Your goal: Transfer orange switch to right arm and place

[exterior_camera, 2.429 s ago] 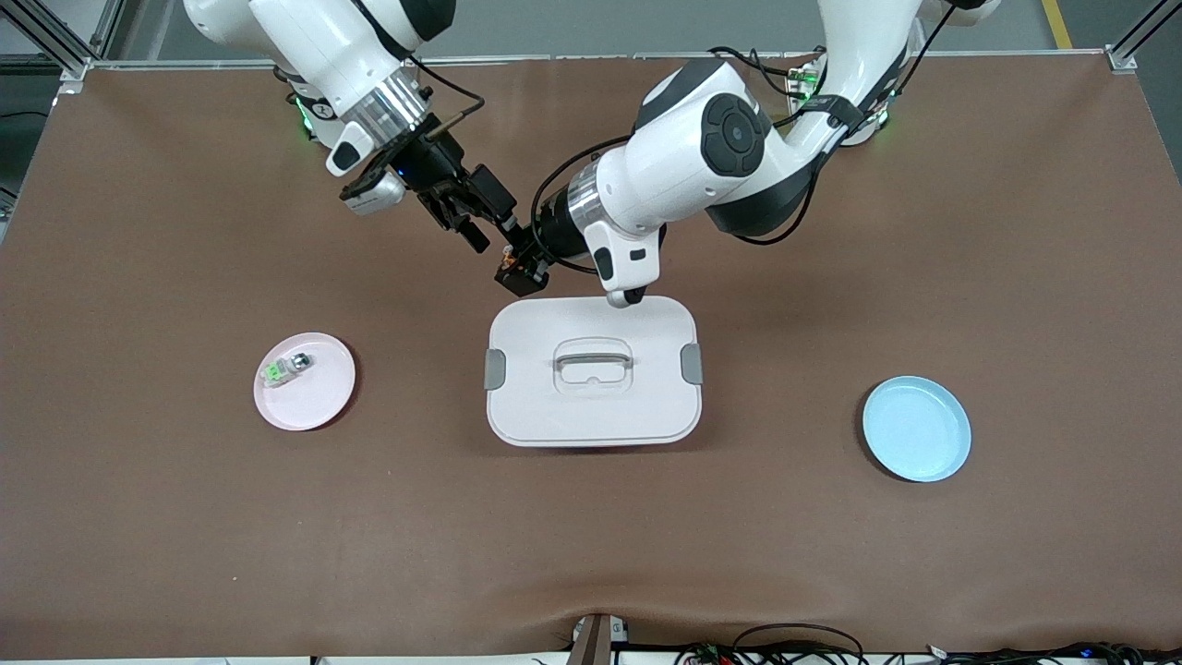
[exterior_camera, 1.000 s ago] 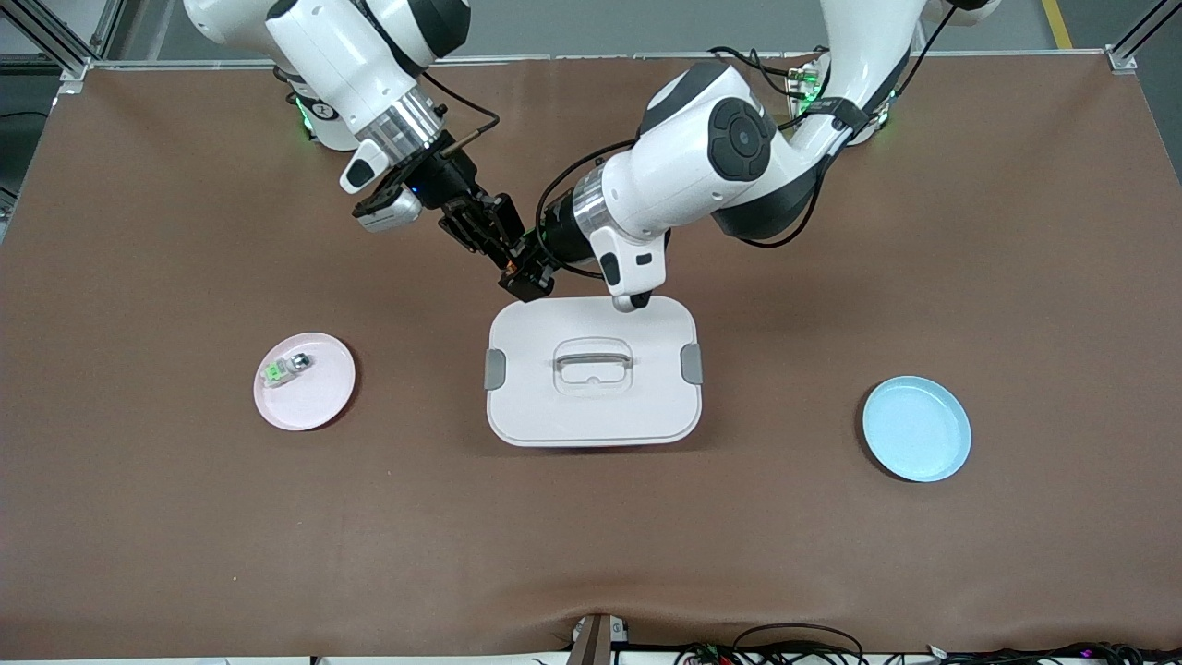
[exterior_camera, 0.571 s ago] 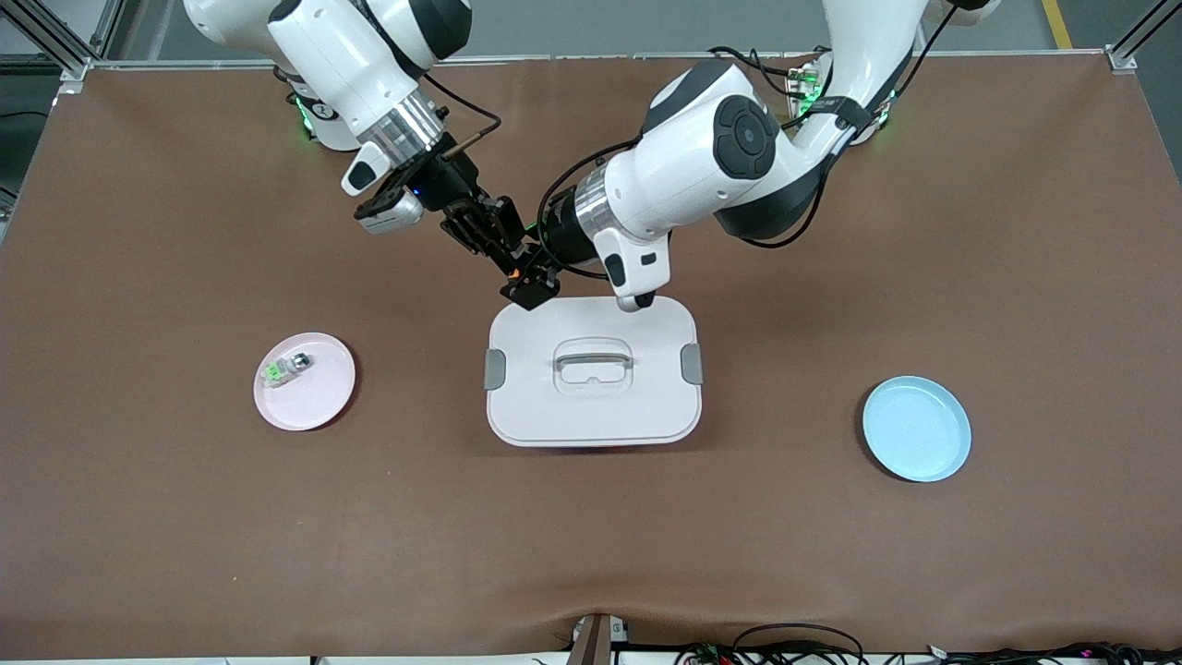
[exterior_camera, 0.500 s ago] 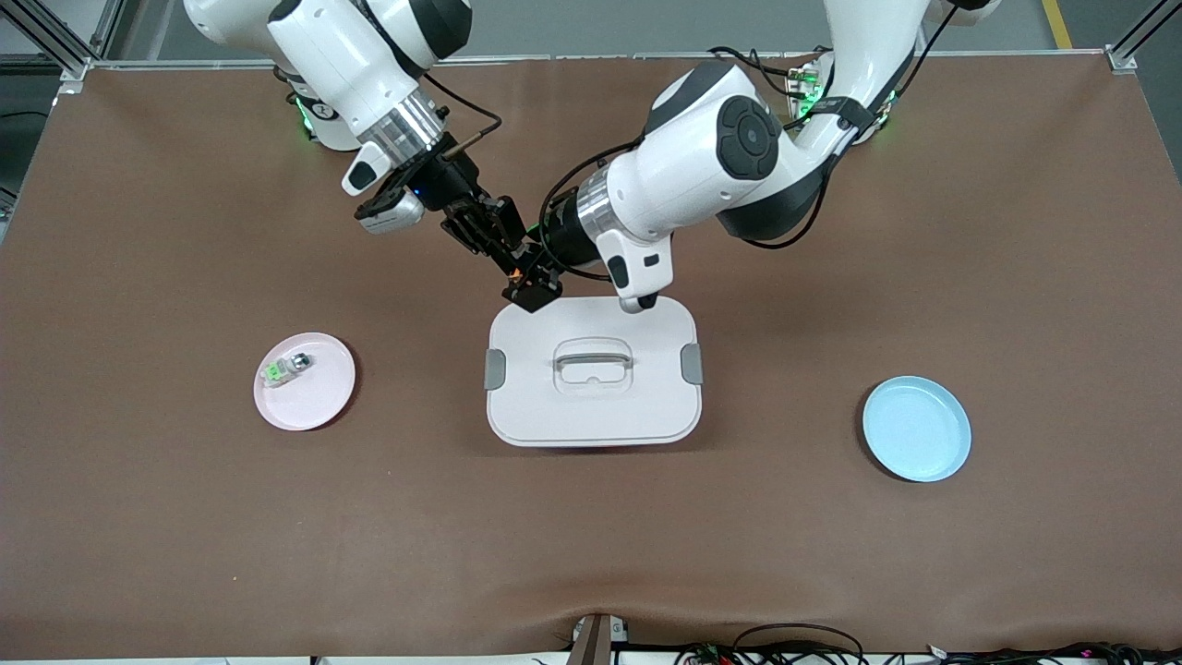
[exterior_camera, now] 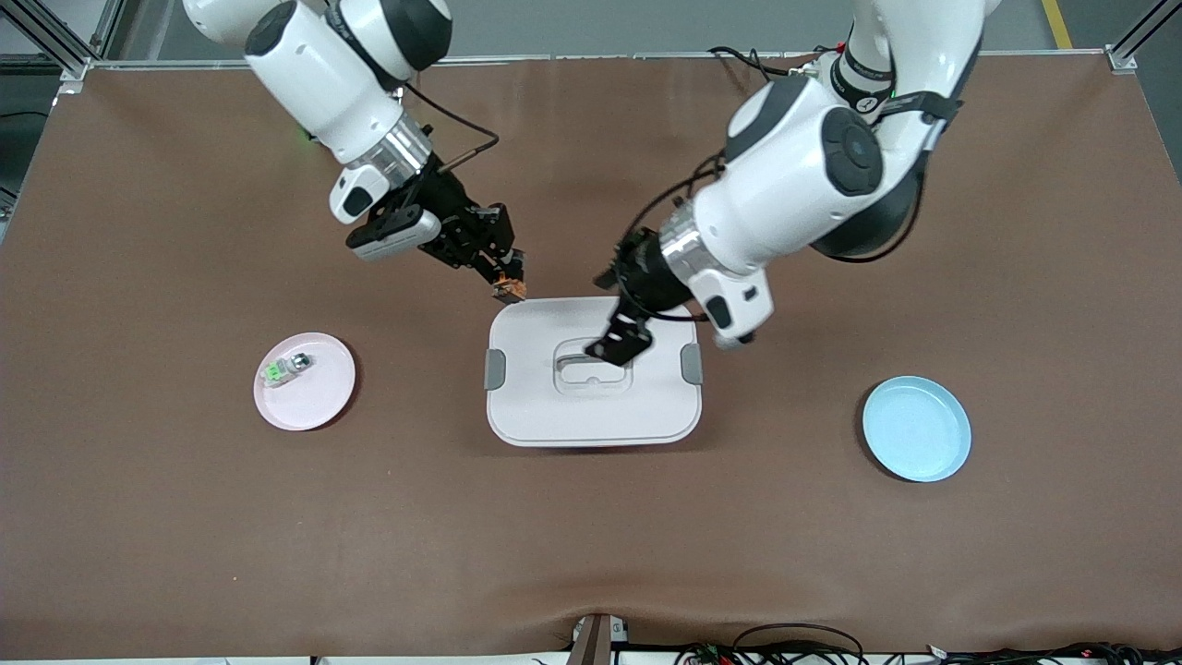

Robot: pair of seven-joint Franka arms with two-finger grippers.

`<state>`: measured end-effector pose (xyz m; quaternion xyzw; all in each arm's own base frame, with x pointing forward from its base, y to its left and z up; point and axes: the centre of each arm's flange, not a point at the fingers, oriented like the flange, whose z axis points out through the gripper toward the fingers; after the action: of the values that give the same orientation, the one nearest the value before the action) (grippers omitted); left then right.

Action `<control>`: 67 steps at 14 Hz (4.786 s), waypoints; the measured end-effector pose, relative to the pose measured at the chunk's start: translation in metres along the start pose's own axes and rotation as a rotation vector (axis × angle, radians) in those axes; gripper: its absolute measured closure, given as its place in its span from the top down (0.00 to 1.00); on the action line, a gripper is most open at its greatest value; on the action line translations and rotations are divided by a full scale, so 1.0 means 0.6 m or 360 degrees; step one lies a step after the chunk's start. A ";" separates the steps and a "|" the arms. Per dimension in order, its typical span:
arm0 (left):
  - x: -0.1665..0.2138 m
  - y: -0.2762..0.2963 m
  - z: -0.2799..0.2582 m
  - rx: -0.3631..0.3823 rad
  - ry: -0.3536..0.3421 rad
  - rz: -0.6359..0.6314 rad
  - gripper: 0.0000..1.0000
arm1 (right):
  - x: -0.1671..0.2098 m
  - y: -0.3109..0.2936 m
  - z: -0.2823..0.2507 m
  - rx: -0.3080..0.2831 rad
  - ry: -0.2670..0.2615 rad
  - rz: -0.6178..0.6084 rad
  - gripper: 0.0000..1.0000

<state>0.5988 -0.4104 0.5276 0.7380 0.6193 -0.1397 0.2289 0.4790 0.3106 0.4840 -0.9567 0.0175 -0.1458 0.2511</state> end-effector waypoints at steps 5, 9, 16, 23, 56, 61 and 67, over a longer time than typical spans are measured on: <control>0.082 -0.009 -0.003 0.0168 0.0556 0.0146 1.00 | 0.044 0.093 -0.018 -0.0077 -0.0204 -0.0617 0.34; 0.184 -0.011 -0.022 0.0383 0.0880 0.0119 1.00 | 0.077 0.192 -0.032 -0.0209 -0.0349 -0.1171 0.34; 0.335 -0.006 -0.051 0.0709 0.1139 0.0417 1.00 | 0.131 0.400 -0.030 -0.0267 -0.0572 -0.1901 0.34; 0.488 0.027 -0.175 0.0935 0.0956 0.1107 1.00 | 0.131 0.564 0.038 -0.0181 -0.0745 -0.2175 0.34; 0.392 -0.136 -0.419 0.0852 0.0542 0.2296 1.00 | 0.176 0.663 0.098 0.0063 -0.0601 -0.2144 1.00; 0.388 -0.156 -0.430 0.0855 0.0542 0.2315 1.00 | 0.197 0.617 -0.006 -0.0066 -0.0734 -0.1808 1.00; 0.388 -0.166 -0.429 0.0870 0.0528 0.2324 1.00 | 0.202 0.564 -0.107 -0.0210 -0.0810 -0.1333 1.00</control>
<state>0.5269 -0.0679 0.6177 0.9984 -0.0510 0.0102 -0.0218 0.5900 -0.0284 0.4057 -0.9008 -0.4211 0.0054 0.1061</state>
